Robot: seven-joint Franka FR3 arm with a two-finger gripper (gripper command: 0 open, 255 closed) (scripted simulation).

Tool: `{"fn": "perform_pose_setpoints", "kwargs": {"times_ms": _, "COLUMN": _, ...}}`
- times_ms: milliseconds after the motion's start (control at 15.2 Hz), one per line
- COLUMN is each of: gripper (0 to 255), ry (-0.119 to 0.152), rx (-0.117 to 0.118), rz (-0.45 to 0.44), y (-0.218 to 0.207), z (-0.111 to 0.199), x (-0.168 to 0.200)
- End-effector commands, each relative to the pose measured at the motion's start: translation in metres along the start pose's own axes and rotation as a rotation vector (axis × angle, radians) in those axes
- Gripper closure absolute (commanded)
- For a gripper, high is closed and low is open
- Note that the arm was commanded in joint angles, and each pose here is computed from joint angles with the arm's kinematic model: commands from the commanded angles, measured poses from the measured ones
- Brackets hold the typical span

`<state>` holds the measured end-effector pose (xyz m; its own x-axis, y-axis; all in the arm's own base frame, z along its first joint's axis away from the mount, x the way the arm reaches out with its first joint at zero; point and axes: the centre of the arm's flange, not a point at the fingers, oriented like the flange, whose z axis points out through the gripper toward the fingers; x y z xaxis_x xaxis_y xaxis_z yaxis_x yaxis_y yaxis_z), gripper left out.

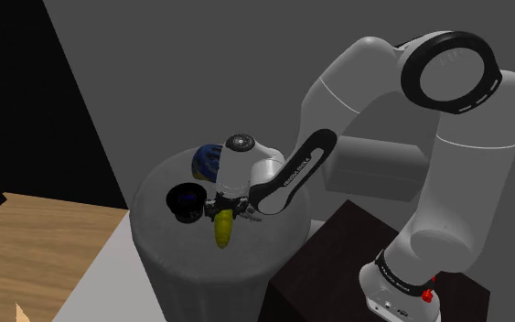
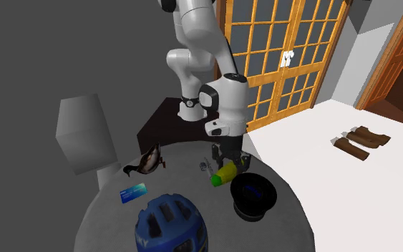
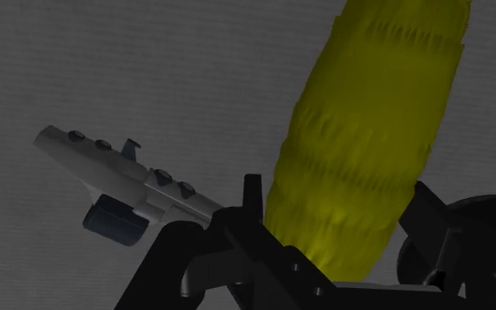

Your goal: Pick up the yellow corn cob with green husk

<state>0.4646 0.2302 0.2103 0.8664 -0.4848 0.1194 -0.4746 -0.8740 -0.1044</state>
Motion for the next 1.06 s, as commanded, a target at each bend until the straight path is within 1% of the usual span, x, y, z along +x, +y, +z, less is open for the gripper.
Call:
{"fn": "perform_pose_setpoints", "kwargs": {"times_ms": 0, "gripper": 255, "ry": 0.0, "rx": 0.0, "rz": 0.0, "y": -0.001, "z": -0.007, "x": 0.001}}
{"fn": "perform_pose_setpoints", "kwargs": {"times_ms": 858, "gripper": 255, "ry": 0.0, "rx": 0.0, "rz": 0.0, "y": -0.008, "z": -0.075, "x": 0.009}}
{"fn": "perform_pose_setpoints", "kwargs": {"times_ms": 990, "gripper": 255, "ry": 0.0, "rx": 0.0, "rz": 0.0, "y": -0.008, "z": -0.076, "x": 0.009}}
